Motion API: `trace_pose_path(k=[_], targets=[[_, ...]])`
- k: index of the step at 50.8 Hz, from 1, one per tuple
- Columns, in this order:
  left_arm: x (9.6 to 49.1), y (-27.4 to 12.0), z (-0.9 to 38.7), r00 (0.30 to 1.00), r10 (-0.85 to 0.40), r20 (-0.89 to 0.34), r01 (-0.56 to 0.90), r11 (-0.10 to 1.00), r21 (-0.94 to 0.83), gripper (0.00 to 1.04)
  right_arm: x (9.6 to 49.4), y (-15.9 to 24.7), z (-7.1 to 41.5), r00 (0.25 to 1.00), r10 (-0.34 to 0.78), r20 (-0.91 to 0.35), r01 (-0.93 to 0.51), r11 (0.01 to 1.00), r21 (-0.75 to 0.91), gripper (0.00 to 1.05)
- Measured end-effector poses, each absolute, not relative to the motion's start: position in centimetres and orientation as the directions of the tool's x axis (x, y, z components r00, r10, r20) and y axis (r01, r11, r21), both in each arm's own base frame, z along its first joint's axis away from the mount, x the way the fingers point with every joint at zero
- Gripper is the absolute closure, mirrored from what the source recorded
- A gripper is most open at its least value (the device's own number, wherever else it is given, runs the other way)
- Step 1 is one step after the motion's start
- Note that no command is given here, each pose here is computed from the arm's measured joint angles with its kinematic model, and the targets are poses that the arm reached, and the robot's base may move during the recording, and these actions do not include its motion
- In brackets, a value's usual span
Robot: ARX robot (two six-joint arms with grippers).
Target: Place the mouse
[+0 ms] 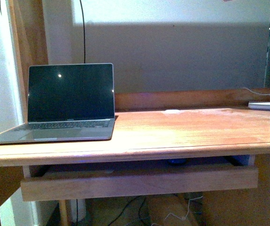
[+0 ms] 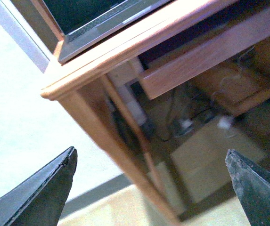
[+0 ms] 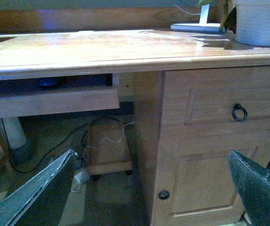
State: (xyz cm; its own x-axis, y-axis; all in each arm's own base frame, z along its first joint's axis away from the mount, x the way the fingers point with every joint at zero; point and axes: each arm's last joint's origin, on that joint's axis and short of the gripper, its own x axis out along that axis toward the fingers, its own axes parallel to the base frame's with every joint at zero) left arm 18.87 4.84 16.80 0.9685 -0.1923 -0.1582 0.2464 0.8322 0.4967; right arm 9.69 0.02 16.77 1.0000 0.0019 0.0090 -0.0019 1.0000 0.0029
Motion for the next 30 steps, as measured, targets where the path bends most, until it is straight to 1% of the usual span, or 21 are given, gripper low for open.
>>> trace_pose_path(k=[6,7,12,19,26,30], targets=[[22.6,6.4,15.1,0.957,-0.186,-0.224,0.290,0.678,0.676,0.08,9.7,0.0,16.8,1.000,0.002,0.009,-0.002,1.000,0.002,0.07],[22.9,6.5,14.9,0.954,-0.188,-0.233,0.298,0.662,0.688,0.08,9.7,0.0,16.8,1.000,0.002,0.009,-0.002,1.000,0.002,0.07],[25.9,6.8,13.3,0.934,-0.219,-0.282,0.356,0.508,0.784,0.08,9.7,0.0,16.8,1.000,0.002,0.009,-0.002,1.000,0.003,0.07],[29.5,6.5,12.6,0.922,-0.283,-0.265,0.358,0.359,0.862,0.08,9.7,0.0,16.8,1.000,0.002,0.009,-0.002,1.000,0.003,0.07],[32.8,5.7,12.6,0.909,-0.345,-0.235,0.338,0.279,0.899,0.08,9.7,0.0,16.8,1.000,0.002,0.009,-0.002,1.000,0.003,0.07],[34.8,4.6,12.4,0.885,-0.396,-0.244,0.358,0.247,0.900,0.08,9.7,0.0,16.8,1.000,0.002,0.009,-0.002,1.000,0.003,0.07]])
